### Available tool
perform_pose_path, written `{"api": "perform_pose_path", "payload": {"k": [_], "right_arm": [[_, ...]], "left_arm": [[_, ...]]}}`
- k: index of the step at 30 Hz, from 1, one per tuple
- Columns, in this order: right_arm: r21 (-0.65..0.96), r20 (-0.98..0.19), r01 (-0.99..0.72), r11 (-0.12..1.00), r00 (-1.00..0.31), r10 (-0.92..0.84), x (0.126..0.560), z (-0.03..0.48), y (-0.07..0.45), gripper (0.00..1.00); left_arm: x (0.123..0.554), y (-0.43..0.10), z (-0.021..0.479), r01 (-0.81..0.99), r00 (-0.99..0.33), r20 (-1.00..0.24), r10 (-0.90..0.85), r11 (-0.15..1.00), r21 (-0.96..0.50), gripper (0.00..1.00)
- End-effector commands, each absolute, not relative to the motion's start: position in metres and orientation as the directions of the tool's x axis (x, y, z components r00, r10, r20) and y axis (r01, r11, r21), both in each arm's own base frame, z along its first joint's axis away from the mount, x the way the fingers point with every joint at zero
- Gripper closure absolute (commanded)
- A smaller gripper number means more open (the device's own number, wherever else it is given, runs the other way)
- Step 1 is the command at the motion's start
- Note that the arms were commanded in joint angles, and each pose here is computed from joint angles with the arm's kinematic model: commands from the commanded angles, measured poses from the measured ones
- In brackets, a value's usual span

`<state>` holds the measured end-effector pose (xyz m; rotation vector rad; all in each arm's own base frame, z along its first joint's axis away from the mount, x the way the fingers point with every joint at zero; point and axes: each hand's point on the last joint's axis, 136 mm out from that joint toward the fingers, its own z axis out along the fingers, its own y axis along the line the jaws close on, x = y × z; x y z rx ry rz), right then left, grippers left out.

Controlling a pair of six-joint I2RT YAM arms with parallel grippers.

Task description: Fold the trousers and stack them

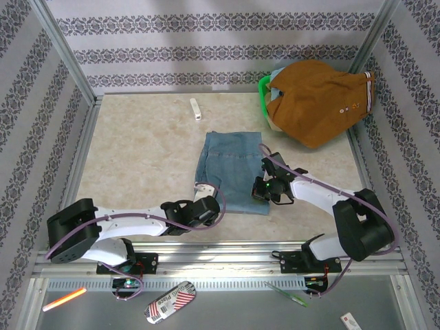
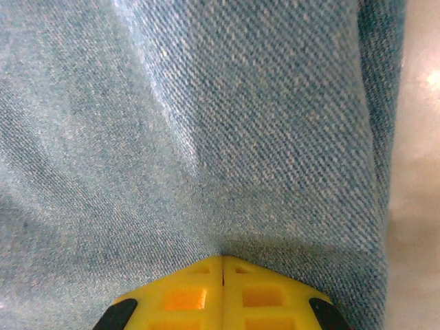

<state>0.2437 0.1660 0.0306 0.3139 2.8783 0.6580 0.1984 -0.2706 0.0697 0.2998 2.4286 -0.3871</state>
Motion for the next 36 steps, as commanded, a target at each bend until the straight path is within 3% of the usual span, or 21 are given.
{"api": "perform_pose_path", "payload": {"k": [1,10,24,29,32,36], "right_arm": [[0.352,-0.100,0.187,0.917,-0.967,0.235,0.240,0.011,0.145,1.00],[0.335,-0.072,0.193,0.922,-0.971,0.230,0.250,0.003,0.139,1.00],[0.337,-0.065,0.170,0.926,-0.977,0.203,0.252,0.004,0.140,1.00],[0.351,-0.067,0.165,0.922,-0.977,0.200,0.253,0.009,0.142,1.00],[0.354,-0.068,0.162,0.921,-0.978,0.198,0.253,0.011,0.143,1.00],[0.365,-0.072,0.154,0.918,-0.979,0.193,0.253,0.017,0.146,1.00]], "left_arm": [[0.192,-0.251,0.076,0.360,-0.733,-0.644,0.219,0.928,-0.094,1.00],[0.180,-0.219,0.087,0.421,-0.716,-0.602,0.354,0.907,0.033,1.00],[0.182,-0.173,0.098,0.366,-0.735,-0.567,0.371,0.922,0.129,1.00],[0.167,-0.177,0.091,0.388,-0.780,-0.508,0.366,0.919,0.066,0.70],[0.163,-0.174,0.095,0.376,-0.794,-0.499,0.347,0.925,0.045,0.46],[0.172,-0.188,0.121,0.370,-0.765,-0.575,0.291,0.929,-0.021,0.41]]}}
